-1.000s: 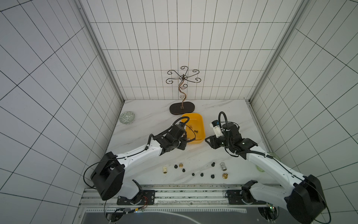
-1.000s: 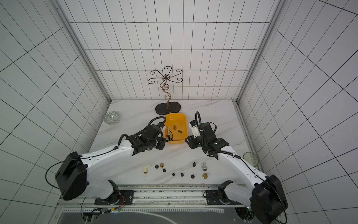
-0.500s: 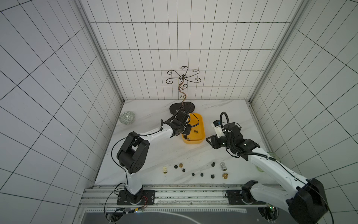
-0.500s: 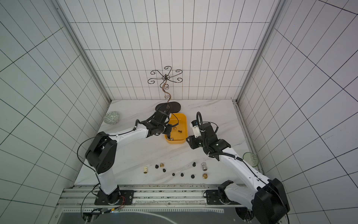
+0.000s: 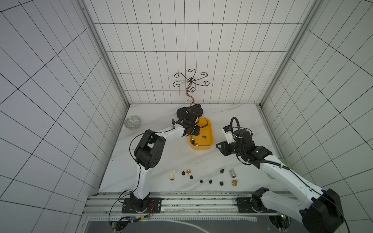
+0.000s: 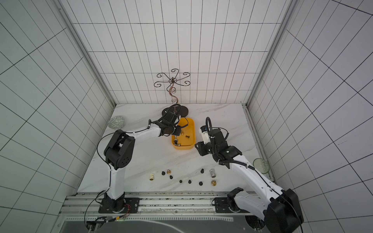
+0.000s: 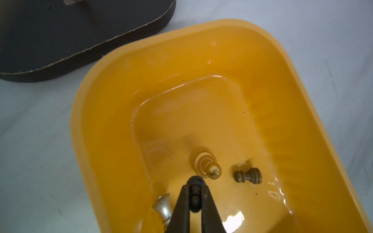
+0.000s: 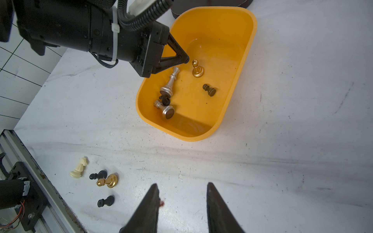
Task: Put the chess pieces into the storage box
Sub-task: Place the chess piece in the storage box.
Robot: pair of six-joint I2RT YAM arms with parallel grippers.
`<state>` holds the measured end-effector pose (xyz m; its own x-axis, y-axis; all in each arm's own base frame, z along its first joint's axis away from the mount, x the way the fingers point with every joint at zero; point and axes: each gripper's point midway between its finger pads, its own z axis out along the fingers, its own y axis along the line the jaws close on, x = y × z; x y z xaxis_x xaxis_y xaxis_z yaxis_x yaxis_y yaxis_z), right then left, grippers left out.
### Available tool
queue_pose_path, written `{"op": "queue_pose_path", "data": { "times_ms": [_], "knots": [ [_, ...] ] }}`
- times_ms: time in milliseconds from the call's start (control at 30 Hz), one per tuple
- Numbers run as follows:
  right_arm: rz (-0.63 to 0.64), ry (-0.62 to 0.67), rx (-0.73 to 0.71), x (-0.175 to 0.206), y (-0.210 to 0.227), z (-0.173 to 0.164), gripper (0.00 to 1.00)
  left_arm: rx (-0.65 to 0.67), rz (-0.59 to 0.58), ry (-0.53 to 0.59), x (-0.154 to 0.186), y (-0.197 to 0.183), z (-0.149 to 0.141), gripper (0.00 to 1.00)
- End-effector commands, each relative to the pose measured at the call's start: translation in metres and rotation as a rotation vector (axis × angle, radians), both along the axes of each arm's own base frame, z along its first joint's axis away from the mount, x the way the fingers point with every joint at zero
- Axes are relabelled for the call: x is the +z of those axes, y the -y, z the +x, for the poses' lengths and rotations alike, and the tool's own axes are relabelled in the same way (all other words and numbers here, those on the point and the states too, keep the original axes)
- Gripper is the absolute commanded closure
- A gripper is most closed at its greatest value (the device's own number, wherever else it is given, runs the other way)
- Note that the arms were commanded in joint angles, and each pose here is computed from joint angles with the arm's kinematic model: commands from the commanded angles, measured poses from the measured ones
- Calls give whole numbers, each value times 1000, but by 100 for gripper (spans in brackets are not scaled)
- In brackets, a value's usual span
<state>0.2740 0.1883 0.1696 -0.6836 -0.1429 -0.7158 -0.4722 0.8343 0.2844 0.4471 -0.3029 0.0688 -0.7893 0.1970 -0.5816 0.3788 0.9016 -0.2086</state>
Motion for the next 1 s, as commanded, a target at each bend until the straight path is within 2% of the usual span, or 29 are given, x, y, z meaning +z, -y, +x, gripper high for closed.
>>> {"op": "queue_pose_path", "data": {
  "times_ms": [0,233,333,533,733,967],
  "knots": [
    [-33,-52,-19,-21,9,-11,61,-12,-24,22,8,8,12,86],
    [-36,-49,-17,-19,10,-11,61,-10,-41,45,19,12,21,73],
    [-45,-48,-10,-19,10,-11,61,-2,-61,57,31,9,25,70],
    [-62,-32,46,-12,2,-8,61,1,-127,140,87,4,24,65],
    [-102,-11,162,-12,-29,-16,61,51,-166,196,125,-31,9,63],
    [-94,-1,325,-14,-82,-39,61,142,-172,190,125,-86,-26,62]
  ]
}}
